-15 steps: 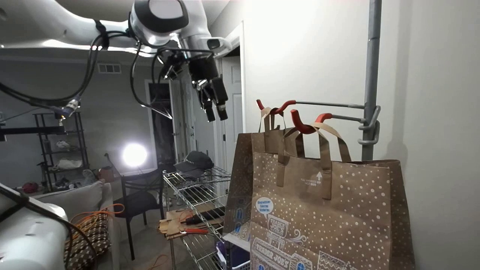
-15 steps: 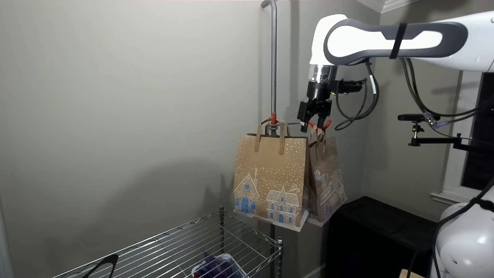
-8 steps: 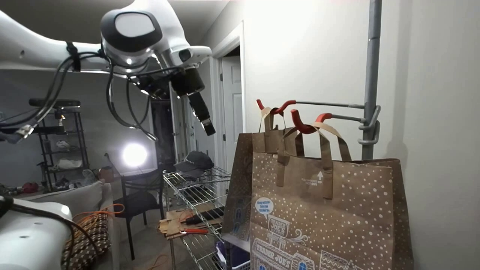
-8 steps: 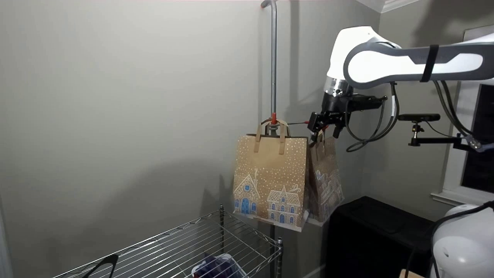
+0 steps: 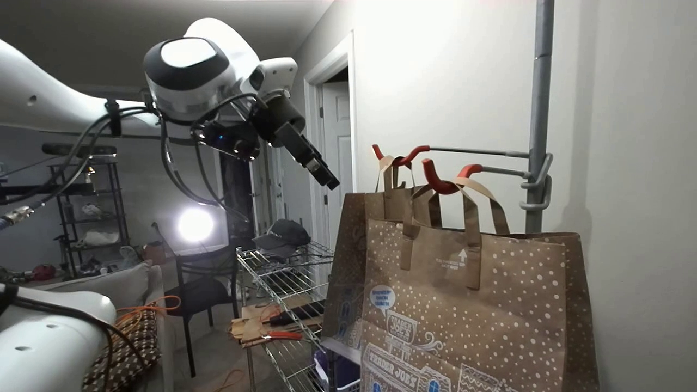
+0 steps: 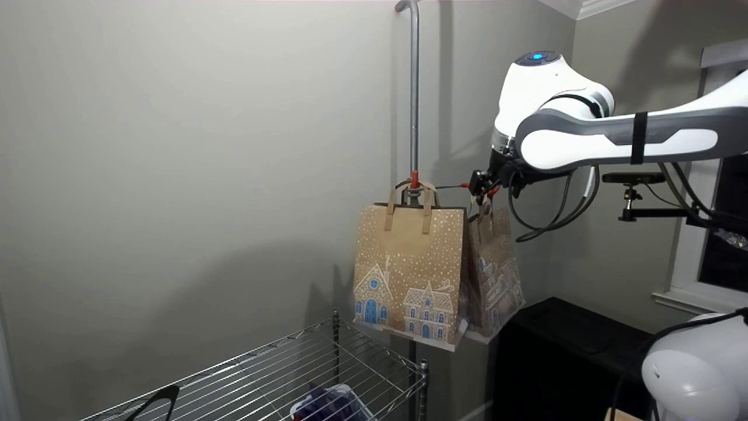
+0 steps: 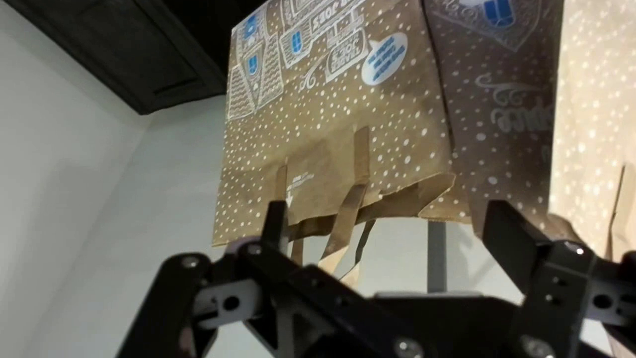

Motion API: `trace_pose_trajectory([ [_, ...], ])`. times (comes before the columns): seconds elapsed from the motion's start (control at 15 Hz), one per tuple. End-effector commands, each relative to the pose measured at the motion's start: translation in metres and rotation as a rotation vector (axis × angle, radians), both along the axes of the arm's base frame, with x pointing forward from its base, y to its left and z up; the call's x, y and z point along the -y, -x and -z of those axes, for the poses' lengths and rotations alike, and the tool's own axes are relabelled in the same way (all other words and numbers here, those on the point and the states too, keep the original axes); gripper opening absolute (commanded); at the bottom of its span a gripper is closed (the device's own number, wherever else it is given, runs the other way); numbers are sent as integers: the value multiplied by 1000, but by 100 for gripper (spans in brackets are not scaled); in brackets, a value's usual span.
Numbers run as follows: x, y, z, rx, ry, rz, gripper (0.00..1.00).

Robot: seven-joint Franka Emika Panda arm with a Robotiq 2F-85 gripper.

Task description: Hang the brown bags on the metal stand

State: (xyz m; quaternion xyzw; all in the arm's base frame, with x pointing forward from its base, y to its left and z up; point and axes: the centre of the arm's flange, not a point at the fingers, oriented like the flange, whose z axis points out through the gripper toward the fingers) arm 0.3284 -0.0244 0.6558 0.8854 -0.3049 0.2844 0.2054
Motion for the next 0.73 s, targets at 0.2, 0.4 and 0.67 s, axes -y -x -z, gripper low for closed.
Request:
trace_pose_trajectory([
  [0.2, -4, 0, -3, 29, 40, 34, 100],
  [0.4, -3, 1, -3, 29, 40, 37, 100],
  [0.67, -3, 1, -3, 30, 40, 37, 100],
])
